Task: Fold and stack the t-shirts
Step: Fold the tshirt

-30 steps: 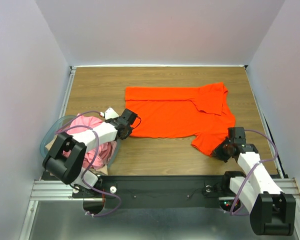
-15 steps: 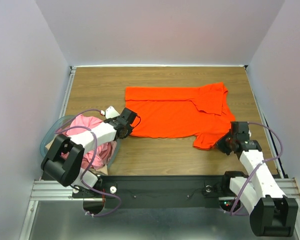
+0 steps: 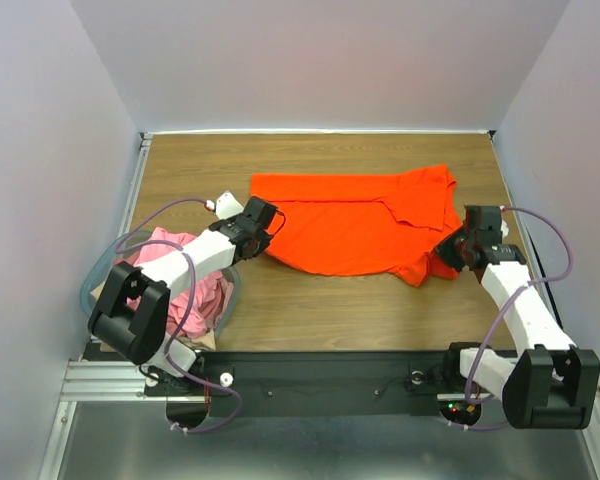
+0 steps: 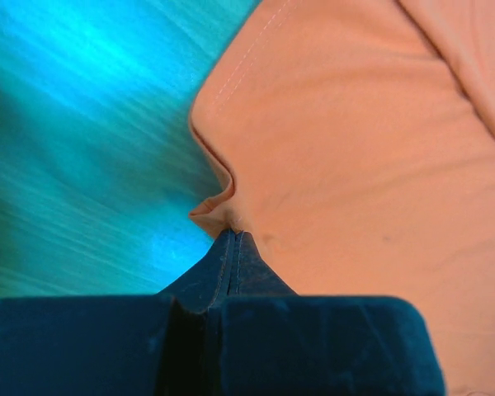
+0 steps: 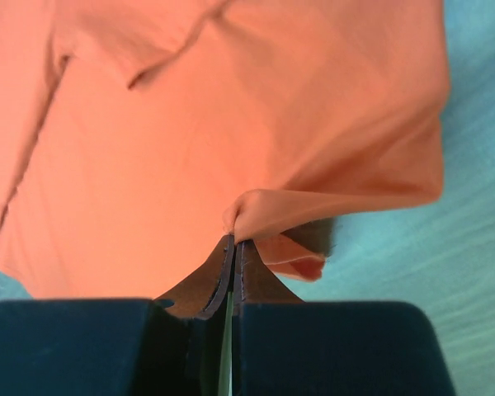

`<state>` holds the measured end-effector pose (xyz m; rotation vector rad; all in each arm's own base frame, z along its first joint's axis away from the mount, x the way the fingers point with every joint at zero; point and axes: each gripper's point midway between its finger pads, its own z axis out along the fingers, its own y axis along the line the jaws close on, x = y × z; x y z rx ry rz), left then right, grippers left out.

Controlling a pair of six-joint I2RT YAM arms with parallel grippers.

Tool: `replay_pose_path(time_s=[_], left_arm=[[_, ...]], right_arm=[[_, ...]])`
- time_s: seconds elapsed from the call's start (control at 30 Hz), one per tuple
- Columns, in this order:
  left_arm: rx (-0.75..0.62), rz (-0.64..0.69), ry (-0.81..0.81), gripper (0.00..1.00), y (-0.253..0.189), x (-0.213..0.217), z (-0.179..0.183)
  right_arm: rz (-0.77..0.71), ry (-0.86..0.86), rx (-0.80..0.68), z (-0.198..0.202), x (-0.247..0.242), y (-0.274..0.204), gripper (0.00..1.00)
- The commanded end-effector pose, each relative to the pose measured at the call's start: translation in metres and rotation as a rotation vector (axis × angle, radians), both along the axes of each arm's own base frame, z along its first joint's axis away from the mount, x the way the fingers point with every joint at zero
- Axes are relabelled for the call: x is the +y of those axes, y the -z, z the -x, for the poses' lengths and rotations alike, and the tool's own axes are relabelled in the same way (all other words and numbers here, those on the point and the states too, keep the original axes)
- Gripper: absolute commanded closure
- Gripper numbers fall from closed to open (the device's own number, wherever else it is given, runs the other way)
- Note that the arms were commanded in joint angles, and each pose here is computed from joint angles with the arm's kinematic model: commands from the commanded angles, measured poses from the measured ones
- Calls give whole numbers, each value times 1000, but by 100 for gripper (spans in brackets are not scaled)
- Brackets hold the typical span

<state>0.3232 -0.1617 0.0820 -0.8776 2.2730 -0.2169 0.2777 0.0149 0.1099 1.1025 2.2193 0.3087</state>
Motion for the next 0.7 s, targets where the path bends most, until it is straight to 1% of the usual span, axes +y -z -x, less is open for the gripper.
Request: replay_pose_path(time_s=[0.0,0.07,0.17,0.2,0.27,0.3,0.4,0.43,0.47,0.67], left_arm=[[-29,-32,0,100,-18,6,-19],[-21,-43,0,100,-16,9,-24],[-19,-41,4,100,-19,8,-35],[-30,-38,2,100,-24,9,-42],[-32,-40,5,100,-26,9,-48],[-39,-42,2,100,-30,10,-54],[-31,-56,3,100,-29,10,-63],[-43,-54,-1,100,-35,10,-69],[-28,-68,-2,100,-31,12,-71],[-39,-59,-23,100,-37,18,-90]], right_arm=[[27,29,-116,-40,-6,-33,100],[43,39,-145,-53,-10,-46,100],[68,54,-148,-66,-15,-52,100],[76,61,-168,-72,-17,-61,100],[89,60,-159,-81,-19,-60,100],[96,65,-173,-88,-21,-68,100],[111,51,-162,-99,-22,-65,100],[115,49,-158,-102,-23,-65,100],[127,49,-156,-108,-25,-66,100],[158,49,-163,-133,-32,-72,100]])
